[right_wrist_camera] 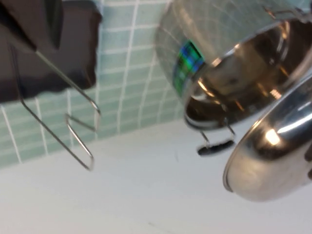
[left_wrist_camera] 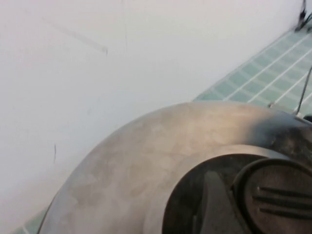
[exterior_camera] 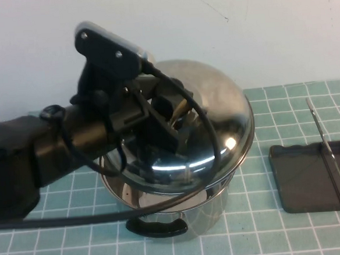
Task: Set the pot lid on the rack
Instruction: Hand over the pot lid
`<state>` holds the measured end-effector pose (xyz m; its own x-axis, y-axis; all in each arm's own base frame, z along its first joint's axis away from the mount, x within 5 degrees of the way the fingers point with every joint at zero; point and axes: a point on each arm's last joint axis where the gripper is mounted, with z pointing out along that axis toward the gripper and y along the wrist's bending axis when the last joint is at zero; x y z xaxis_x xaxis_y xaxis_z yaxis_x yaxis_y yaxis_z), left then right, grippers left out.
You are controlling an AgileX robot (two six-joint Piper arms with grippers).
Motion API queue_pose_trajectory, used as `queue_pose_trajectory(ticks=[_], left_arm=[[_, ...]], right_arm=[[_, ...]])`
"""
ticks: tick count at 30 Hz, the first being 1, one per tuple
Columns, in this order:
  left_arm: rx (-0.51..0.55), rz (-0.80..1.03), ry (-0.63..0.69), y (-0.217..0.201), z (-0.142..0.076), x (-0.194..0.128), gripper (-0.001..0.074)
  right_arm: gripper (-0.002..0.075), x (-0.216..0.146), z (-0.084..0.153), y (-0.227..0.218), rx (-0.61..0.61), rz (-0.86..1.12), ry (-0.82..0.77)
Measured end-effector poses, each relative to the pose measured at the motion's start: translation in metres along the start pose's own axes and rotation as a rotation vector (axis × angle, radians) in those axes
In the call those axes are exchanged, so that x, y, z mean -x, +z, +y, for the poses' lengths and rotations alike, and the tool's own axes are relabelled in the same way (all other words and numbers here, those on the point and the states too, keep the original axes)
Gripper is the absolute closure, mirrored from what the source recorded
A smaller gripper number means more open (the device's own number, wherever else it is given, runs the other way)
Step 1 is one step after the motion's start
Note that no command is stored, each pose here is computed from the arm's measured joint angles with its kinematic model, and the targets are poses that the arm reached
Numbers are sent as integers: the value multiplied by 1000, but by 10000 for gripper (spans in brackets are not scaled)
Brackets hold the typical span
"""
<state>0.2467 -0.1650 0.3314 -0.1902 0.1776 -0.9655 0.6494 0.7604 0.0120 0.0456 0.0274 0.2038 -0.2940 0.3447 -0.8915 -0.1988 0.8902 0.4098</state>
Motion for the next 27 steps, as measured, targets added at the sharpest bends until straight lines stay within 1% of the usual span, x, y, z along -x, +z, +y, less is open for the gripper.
queue_pose_trajectory(ticks=[3,5,7,10,12,14,16,21,27], left_arm=[[-22,-91,-18,-25,-5,20,405],[-35,-132,-83,-37,-8,28,405],[-53,-152,-136,-44,-10,32,405],[-105,-157,-196,-45,-14,34,405],[-135,-154,-225,-45,-16,34,405],[-165,-141,-247,-42,-18,32,405],[-176,-130,-254,-39,-19,30,405],[-191,-120,-272,-36,-20,28,405],[-245,-117,-288,-37,-25,29,405]], right_arm=[[725,17,11,-7,39,-48,-7],[704,26,16,-8,60,-52,20],[659,32,20,-5,86,-40,58],[571,41,27,2,145,-18,107],[506,48,32,8,209,-15,144],[459,55,38,14,279,-34,180],[433,63,42,20,328,-37,186],[416,85,55,38,433,34,204],[411,103,67,66,590,197,246]])
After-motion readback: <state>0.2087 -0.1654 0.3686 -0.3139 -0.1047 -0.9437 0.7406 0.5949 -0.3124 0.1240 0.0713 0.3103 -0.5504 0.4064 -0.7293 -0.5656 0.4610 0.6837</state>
